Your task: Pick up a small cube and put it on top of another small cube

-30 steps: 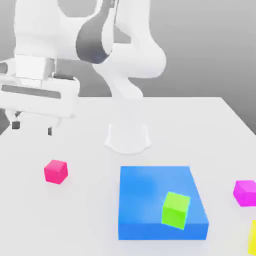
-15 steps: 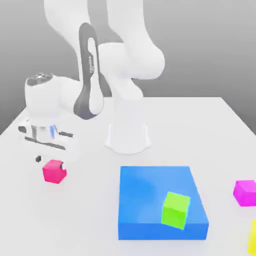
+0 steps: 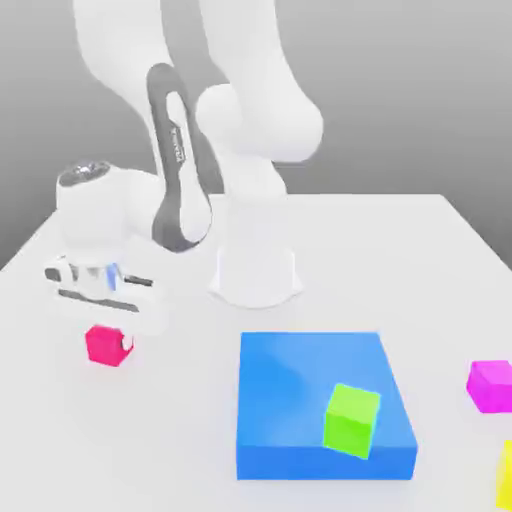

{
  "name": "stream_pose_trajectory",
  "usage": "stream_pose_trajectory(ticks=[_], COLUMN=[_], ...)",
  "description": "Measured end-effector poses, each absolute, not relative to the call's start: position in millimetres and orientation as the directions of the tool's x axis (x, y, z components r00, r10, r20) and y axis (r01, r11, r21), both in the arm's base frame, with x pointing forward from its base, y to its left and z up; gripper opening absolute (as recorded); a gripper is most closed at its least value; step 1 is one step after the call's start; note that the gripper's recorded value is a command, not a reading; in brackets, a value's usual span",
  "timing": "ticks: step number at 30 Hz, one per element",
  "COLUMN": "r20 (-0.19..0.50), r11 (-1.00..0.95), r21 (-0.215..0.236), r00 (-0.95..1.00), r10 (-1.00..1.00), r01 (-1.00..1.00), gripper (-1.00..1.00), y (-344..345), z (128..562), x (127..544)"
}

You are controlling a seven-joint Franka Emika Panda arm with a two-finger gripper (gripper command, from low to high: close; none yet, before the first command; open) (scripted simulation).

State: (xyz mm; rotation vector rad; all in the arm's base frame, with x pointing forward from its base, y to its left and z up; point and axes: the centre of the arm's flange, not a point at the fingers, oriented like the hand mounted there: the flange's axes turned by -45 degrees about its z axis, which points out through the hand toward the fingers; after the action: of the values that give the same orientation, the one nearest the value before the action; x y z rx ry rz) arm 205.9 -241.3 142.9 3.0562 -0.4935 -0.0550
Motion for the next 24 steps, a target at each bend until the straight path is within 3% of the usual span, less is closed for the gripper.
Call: stream_pose_trajectory(ticks=[7, 13, 19, 24], r20=[-0.034, -0.002, 0.059, 0.098], r11=[-0.946, -0.948, -0.966, -0.99], r21=[0.07, 0.014, 0.022, 0.008], r00=[0.947, 0.948, 0.965, 0.985], r10=[-0.319, -0.319, -0.254, -0.138], r01=[-0.316, -0.319, -0.256, -0.14], gripper=[-1.0, -1.0, -1.0, -1.0], y=[-244, -237, -198, -95], z=[173, 196, 228, 253], x=[206, 209, 309, 398])
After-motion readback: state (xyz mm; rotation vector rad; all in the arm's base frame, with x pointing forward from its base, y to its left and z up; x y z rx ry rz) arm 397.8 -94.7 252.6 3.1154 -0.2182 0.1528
